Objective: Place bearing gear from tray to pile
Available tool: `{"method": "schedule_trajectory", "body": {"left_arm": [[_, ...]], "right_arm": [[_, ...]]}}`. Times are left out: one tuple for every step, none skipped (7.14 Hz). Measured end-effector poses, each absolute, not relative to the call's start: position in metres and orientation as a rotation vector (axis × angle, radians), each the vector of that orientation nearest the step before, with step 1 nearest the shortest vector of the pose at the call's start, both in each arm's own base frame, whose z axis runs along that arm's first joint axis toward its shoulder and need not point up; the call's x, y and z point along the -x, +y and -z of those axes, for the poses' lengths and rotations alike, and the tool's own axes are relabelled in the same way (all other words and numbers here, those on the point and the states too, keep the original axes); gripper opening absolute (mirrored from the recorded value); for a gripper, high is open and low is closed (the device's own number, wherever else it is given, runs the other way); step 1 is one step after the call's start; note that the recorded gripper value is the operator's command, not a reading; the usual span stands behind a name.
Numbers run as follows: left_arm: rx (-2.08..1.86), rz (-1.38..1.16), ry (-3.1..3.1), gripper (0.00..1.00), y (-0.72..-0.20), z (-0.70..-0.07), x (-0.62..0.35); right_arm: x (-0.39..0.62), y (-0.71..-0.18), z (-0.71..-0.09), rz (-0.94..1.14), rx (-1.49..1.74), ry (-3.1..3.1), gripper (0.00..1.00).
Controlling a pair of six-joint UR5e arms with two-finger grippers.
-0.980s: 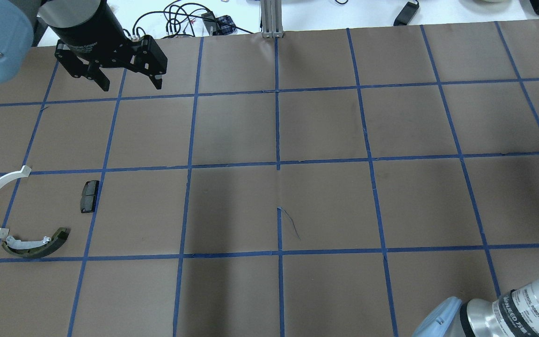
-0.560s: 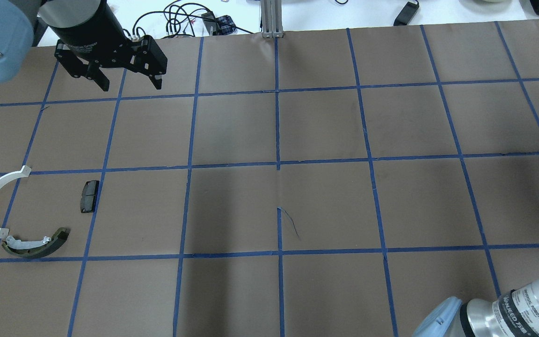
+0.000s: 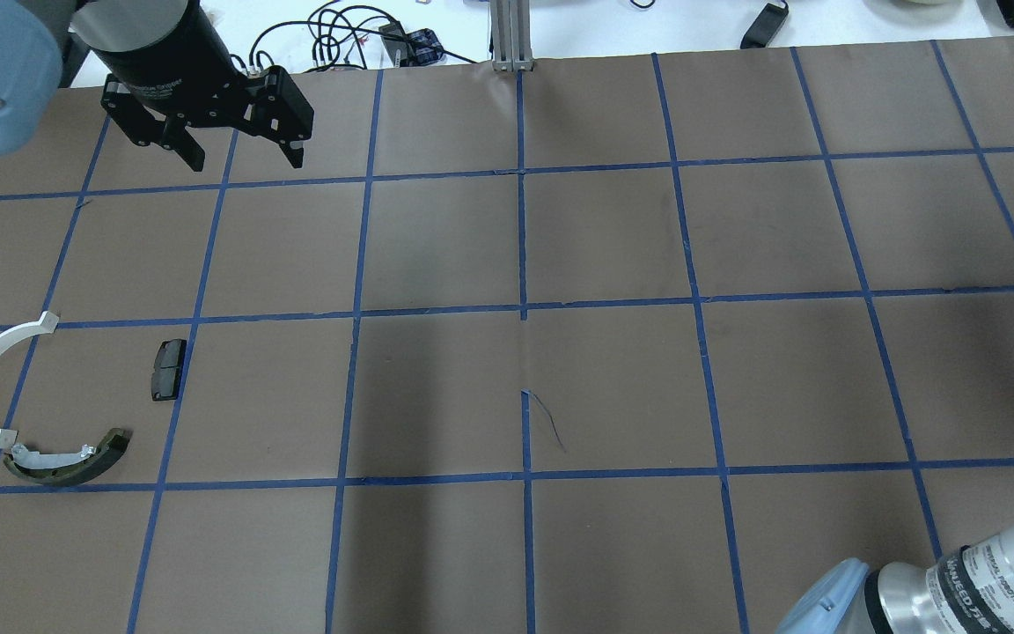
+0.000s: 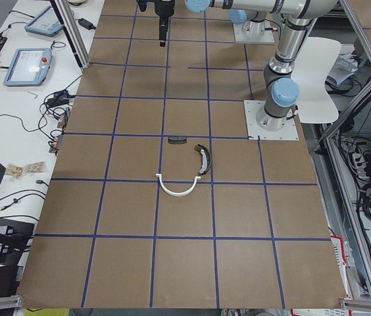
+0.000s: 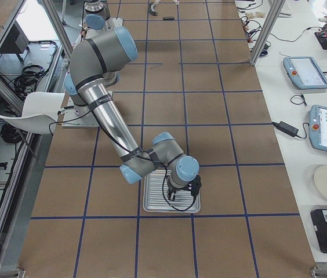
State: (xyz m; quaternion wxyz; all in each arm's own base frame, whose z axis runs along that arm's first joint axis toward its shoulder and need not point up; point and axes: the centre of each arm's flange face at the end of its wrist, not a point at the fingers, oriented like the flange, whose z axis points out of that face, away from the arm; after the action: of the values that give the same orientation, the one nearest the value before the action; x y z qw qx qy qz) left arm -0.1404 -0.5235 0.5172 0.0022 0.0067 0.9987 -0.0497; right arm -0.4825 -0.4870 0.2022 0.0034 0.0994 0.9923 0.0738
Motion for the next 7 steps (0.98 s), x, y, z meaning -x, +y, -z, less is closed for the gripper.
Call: {"method": "schedule_trajectory", "body": {"left_arm": [[-0.021, 0.155, 3.135, 1.0, -0.523, -0.517, 0.141], [-0.022, 0.154, 3.134, 1.0, -0.523, -0.517, 0.141], [-0.024, 0.155, 3.133, 1.0, -0.522, -0.517, 0.141], [-0.025, 0.157, 3.132, 1.0, -0.522, -0.518, 0.142], [-0.026, 0.157, 3.133, 1.0, -0.521, -0.518, 0.142], [-0.032, 0.157, 3.133, 1.0, -0.521, -0.518, 0.142], [-0.037, 0.156, 3.134, 1.0, -0.522, -0.517, 0.142]], "right_arm": [[0.475, -0.49, -0.227, -0.2, -0.309, 3.133, 0.0], [0.452, -0.503, -0.258, -0.157, -0.299, 3.153, 0.0], [0.403, -0.529, -0.291, -0.127, -0.307, 3.16, 0.0], [0.335, -0.562, -0.315, -0.111, -0.332, 3.159, 0.0], [0.254, -0.594, -0.329, -0.09, -0.344, 3.153, 0.0], [0.171, -0.62, -0.333, -0.075, -0.381, 3.134, 0.0], [0.087, -0.634, -0.328, -0.084, -0.434, 3.112, 0.0]]}}
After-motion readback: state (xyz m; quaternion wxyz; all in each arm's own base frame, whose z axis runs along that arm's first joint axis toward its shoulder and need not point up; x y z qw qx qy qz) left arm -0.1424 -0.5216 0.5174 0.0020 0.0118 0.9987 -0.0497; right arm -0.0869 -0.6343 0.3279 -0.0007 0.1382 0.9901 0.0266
